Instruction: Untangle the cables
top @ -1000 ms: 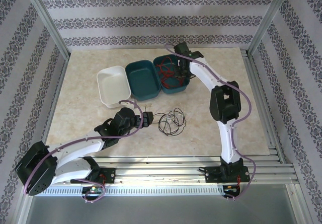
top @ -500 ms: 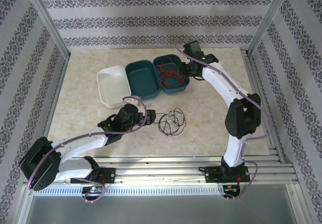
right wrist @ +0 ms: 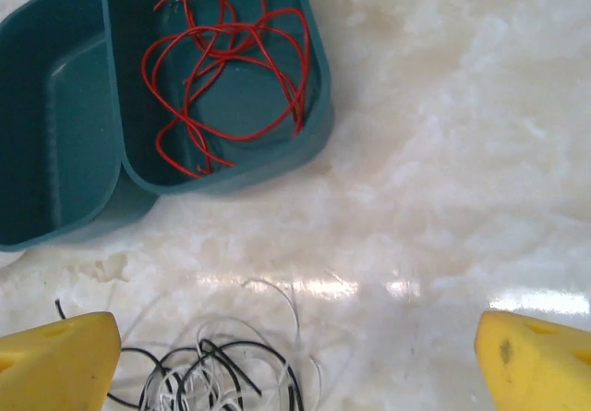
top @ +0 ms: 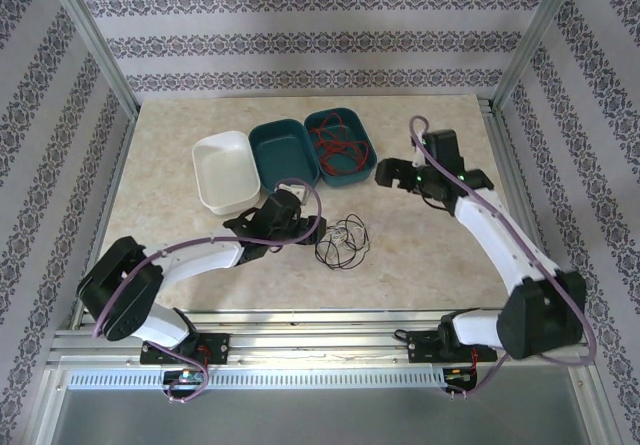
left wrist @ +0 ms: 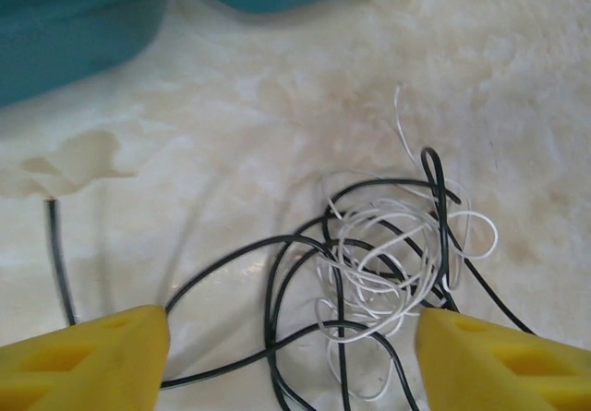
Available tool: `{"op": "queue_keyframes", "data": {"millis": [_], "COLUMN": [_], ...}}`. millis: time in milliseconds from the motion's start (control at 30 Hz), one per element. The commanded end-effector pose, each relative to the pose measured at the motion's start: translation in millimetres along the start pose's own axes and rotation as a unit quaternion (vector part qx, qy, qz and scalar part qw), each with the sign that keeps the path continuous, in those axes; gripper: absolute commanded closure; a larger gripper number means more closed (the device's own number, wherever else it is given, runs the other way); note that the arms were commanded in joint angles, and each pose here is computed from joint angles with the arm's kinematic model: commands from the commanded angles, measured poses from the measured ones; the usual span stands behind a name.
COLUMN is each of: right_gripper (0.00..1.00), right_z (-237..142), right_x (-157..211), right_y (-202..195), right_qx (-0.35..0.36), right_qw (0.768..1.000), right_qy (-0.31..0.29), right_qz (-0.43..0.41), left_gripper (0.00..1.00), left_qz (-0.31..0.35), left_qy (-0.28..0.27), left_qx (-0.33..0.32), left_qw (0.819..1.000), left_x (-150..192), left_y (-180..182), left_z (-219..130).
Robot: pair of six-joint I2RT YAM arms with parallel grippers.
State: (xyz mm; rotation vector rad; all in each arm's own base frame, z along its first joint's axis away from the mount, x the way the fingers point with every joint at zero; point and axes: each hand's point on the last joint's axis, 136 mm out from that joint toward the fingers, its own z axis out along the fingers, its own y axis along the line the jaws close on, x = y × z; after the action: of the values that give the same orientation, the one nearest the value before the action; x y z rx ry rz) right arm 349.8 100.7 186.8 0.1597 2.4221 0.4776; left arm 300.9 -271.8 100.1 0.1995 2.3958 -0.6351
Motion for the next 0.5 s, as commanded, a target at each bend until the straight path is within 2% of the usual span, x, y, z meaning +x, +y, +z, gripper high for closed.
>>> {"op": "queue_keyframes", "data": {"millis": [0,300,400,467], "right_gripper": [0.02,0.02,0.02,0.02], "right_z": [-20,-55,-57,-57], "right_x": [0,1,5,9], "right_y": [-13,-40,-39,-46], "right_qx": [-0.014,-0.03,-0.043,-0.028], "right_qw": [0.998,0.981,0.979,0.979], "right_qy": [-0.053,-0.154,-0.172,-0.174], "right_qz": [0.042,0.118,0.098,0.103], "left_gripper": [0.34,0.41,0.43,0.44], "left_qz": [0.017,0.038,0.04,0.041], "left_qy": [0.031,0.07,0.077,0.08], "left_qx": [0.023,0.036,0.039,0.04], "left_qw": [0.999,0.996,0.995,0.995], "left_x": [4,19,21,23], "left_y": [-11,-24,-27,-29], "left_z": [5,19,25,29]}}
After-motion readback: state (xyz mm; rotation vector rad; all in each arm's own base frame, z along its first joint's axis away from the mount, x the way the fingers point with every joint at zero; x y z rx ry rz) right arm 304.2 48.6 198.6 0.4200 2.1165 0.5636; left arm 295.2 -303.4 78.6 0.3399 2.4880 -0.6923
